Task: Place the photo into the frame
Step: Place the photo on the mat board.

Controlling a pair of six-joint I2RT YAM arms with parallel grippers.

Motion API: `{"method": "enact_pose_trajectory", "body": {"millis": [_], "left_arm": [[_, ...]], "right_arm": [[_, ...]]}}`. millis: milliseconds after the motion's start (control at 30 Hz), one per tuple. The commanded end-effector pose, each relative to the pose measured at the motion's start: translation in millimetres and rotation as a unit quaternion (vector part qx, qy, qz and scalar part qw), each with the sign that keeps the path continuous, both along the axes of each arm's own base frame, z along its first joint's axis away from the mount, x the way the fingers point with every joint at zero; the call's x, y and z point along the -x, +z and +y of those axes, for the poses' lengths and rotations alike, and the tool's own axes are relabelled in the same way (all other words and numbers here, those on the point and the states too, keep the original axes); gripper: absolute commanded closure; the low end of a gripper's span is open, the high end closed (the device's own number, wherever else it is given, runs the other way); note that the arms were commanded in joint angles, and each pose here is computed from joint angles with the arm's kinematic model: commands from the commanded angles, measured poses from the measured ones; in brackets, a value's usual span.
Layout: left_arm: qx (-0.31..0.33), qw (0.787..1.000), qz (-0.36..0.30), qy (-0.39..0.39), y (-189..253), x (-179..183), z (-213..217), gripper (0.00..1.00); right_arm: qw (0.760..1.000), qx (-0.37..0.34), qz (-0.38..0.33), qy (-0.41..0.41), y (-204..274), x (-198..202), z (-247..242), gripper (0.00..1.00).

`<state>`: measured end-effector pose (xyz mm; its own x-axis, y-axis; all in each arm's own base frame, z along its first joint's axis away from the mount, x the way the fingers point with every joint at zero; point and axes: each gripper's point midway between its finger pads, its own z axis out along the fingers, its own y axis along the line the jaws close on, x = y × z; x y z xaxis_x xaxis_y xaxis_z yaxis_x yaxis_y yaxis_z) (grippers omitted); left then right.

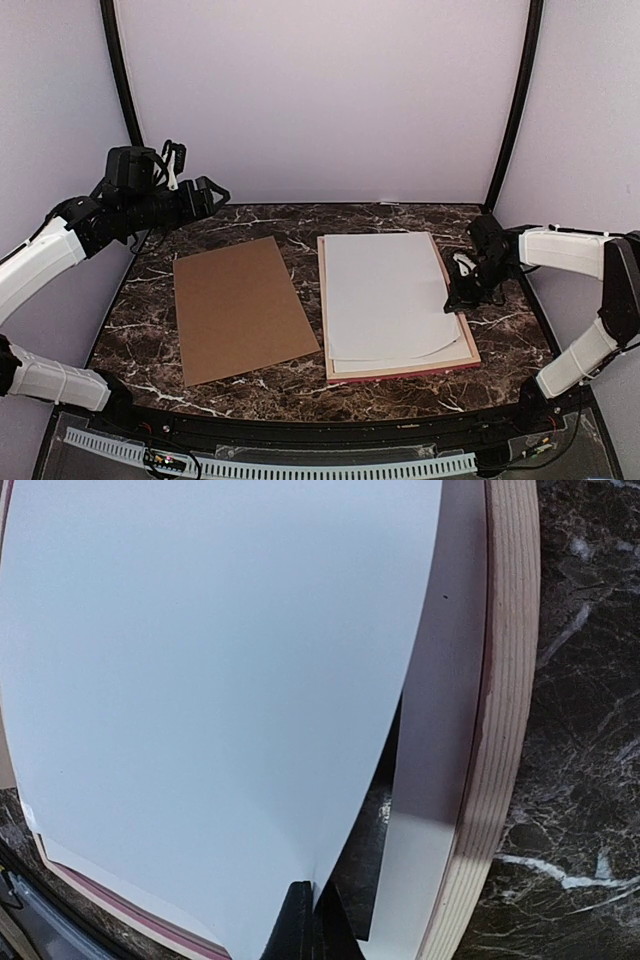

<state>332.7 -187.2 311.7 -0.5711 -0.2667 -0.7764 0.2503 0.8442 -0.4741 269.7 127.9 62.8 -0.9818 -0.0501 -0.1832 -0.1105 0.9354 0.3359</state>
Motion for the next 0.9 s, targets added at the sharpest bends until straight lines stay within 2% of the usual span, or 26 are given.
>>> {"method": "enact_pose_trajectory", "body": {"millis": [0, 433, 867], "left_arm": [[0.005, 1.000, -0.006, -0.004, 2, 1, -2, 0.20], [0.011, 1.000, -0.004, 0.000, 2, 1, -1, 0.20], [0.011, 1.000, 0.002, -0.002, -1, -2, -4, 0.20]], "right_arm": [[1.000, 0.000, -0.008, 0.008, 9, -3, -1, 1.00], [0.999, 0.047, -0.002, 0.000, 10, -6, -17, 1.00], [1.000, 0.003, -0.006, -0.008, 17, -2, -5, 1.00]]}}
